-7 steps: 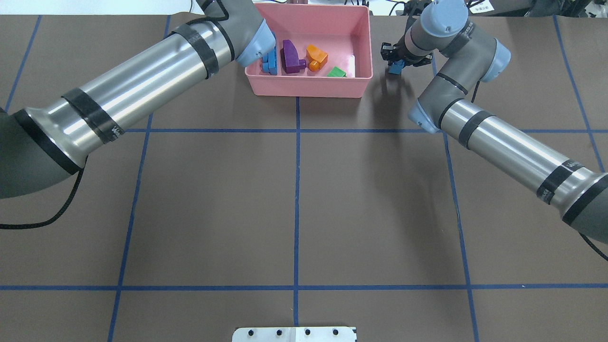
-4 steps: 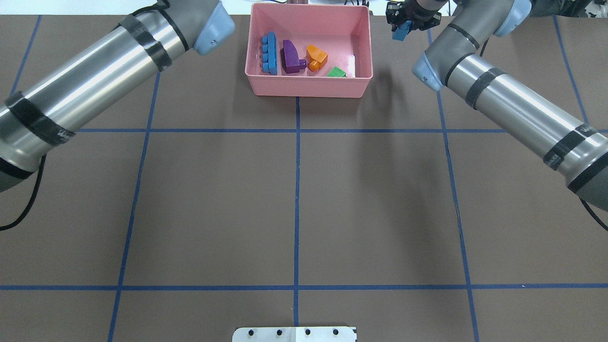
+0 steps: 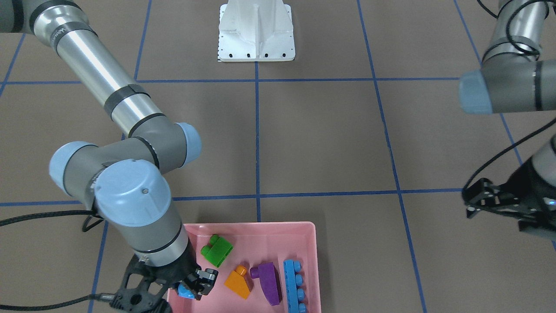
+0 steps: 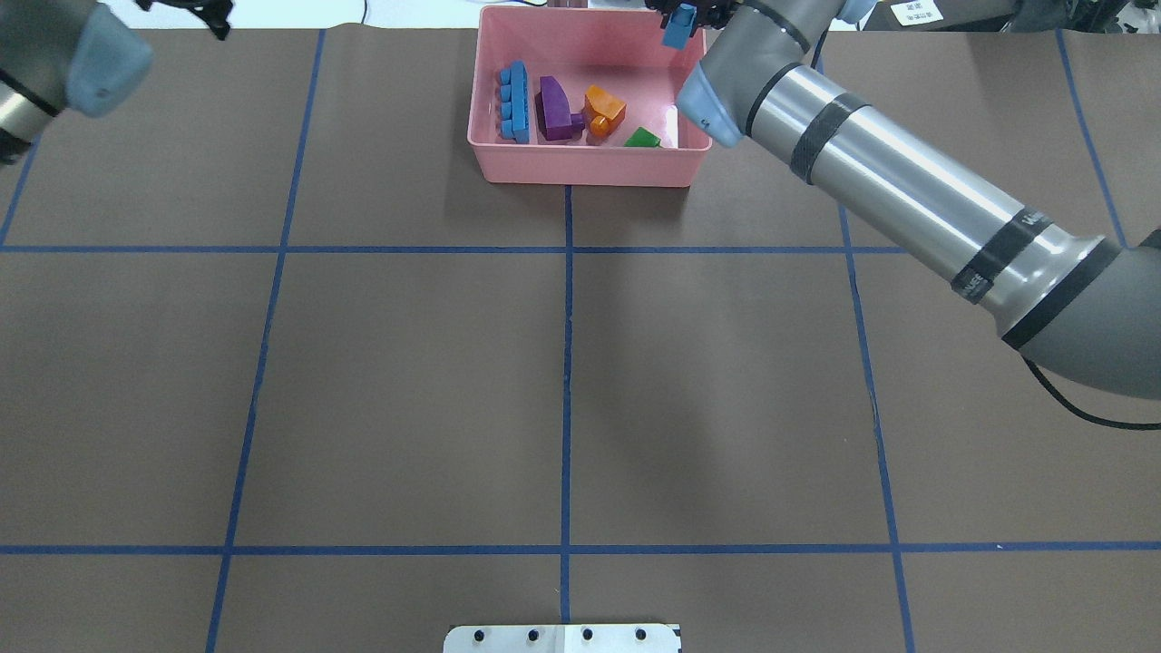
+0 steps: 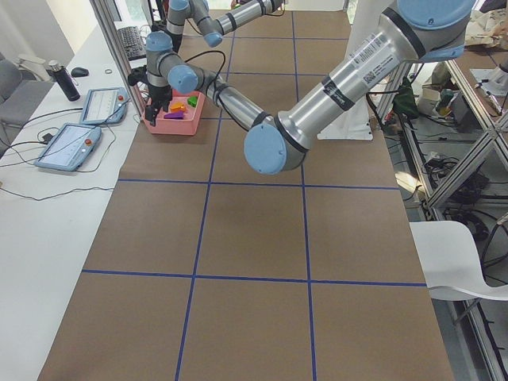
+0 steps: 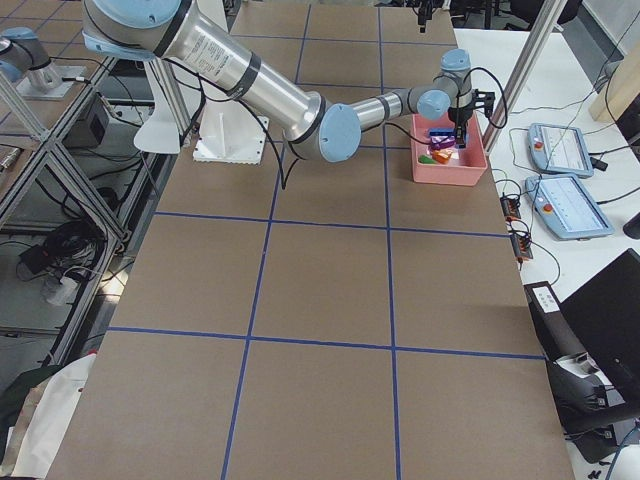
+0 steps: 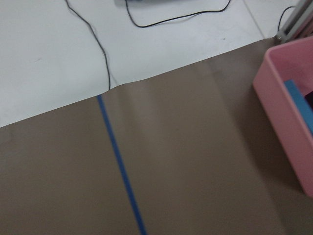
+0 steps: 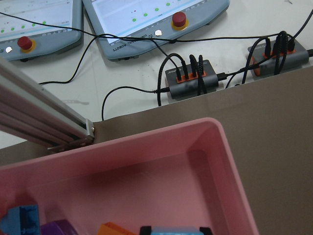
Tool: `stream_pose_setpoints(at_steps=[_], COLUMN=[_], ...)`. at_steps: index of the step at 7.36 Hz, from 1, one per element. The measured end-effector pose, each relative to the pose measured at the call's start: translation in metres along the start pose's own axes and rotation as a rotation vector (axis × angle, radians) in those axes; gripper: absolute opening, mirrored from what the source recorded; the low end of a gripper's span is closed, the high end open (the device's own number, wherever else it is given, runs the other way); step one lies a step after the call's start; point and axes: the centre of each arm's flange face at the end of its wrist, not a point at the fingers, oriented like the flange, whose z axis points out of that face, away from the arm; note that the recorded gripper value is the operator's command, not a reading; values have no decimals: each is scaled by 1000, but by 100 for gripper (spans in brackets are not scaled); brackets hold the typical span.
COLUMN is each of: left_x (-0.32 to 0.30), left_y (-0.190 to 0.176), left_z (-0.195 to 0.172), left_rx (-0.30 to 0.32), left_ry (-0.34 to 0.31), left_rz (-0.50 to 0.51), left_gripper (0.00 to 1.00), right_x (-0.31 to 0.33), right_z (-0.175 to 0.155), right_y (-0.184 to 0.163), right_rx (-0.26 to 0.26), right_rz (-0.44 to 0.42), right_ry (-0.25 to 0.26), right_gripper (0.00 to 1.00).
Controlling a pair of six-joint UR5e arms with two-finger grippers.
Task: Put all blocks into box
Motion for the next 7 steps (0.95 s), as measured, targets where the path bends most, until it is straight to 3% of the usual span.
stream_pose_setpoints(at_steps=[2, 4, 7], left_x=[-99, -139, -167], left_y=[84, 167, 230], left_z=[-5, -3, 7], left_rx=[-33, -51, -90], left_ry=[45, 46, 43], left_rz=[-93, -112, -99], left_gripper=[100, 100, 100], right_x=[-29, -9, 150], right_z=[19, -3, -66], right_y=[57, 75, 71], right_rx=[5, -45, -147], right_rz=[-36, -50, -97], right_ry=[7, 9, 20], right_gripper=[100, 100, 100])
